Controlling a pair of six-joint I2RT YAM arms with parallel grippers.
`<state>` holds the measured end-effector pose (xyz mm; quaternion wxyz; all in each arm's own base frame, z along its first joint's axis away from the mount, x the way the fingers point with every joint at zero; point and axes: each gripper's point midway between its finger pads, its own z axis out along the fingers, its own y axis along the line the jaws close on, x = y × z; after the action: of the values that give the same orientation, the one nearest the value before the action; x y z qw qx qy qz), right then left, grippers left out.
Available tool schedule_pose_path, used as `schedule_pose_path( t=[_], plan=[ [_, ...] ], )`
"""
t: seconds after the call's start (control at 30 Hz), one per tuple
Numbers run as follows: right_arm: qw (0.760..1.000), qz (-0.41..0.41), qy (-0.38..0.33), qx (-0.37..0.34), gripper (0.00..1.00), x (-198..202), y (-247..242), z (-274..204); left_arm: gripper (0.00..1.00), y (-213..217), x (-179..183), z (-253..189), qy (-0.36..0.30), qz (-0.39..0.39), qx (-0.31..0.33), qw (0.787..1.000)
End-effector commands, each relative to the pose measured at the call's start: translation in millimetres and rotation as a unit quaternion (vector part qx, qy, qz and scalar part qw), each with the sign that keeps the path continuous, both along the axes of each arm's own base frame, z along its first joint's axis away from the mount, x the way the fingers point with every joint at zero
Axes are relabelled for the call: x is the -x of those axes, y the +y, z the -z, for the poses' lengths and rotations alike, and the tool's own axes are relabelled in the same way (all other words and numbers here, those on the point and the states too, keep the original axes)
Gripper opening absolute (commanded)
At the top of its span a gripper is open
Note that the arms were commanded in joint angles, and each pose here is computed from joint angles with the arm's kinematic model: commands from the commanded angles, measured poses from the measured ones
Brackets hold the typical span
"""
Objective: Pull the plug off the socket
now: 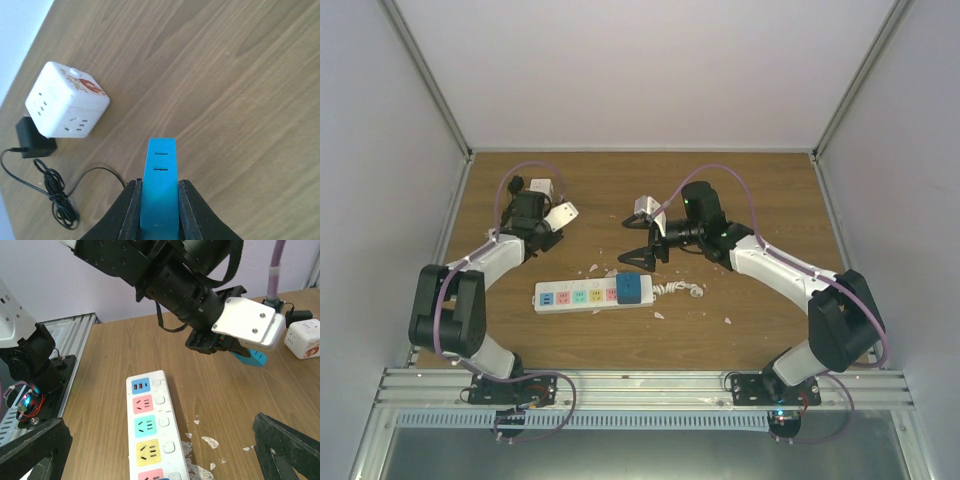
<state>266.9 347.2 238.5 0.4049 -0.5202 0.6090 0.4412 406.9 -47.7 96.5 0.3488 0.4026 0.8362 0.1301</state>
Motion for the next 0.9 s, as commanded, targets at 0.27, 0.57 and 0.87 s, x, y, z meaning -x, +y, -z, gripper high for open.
schedule_pose_path(
  t=[0.27,0.57,0.87],
  plan=[
    [1.0,-0.007,-0.012,-0.009,1.0,0,-1,-10,0.0,3,-47,8,-0.098,-0.014,-0.118,0.988],
    [1.0,-0.018,-0.006,-0.011,1.0,3,0,-9,0.0,-7,-31,46,-0.074,0.01,-0.138,0.988],
    [0.999,-0.028,-0.016,-0.009,1.0,7,-1,-11,0.33,-20,-14,49,-0.032,0.019,-0.081,0.996]
  ],
)
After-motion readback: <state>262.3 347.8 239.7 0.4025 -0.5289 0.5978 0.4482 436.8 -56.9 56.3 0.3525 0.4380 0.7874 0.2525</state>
